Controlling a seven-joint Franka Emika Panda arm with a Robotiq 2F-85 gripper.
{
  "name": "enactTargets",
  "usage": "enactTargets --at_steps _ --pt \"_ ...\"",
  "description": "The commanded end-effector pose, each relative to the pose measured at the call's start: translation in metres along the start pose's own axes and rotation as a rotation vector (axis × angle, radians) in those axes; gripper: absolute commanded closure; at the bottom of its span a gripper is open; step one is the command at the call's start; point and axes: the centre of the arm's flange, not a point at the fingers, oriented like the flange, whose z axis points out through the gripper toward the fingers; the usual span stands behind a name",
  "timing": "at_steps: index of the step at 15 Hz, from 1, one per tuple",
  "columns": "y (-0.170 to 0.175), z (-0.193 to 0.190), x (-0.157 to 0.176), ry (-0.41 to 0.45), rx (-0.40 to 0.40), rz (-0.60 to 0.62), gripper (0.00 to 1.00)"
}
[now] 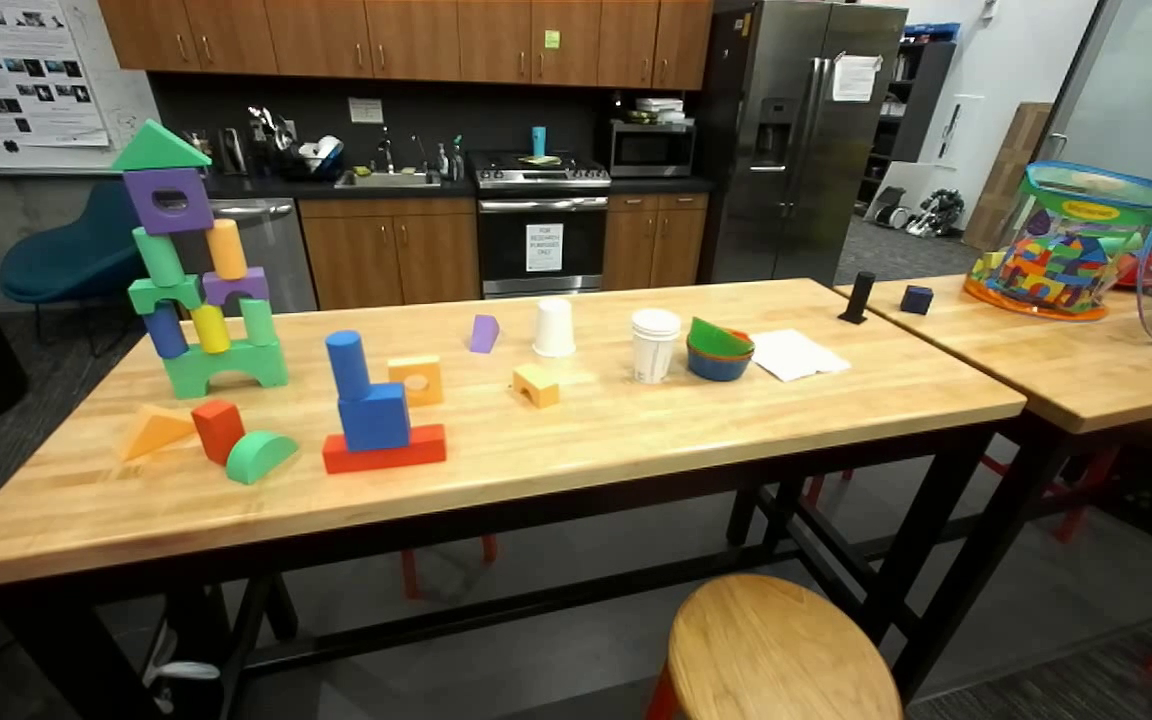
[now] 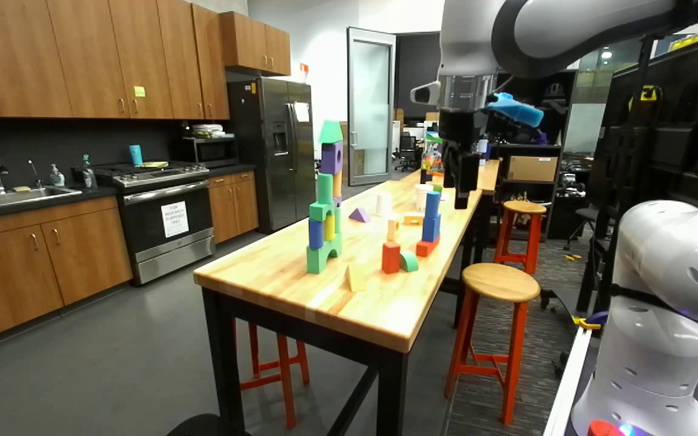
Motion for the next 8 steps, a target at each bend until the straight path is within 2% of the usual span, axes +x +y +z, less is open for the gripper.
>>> enactTargets --at_steps 1,8 --pt "-0.0014 -0.0031 0.0002 0.000 0.007 -0.012 0.00" --pt "-0.0021 -0.0069 0.0008 0.000 0.009 -0.029 0.00"
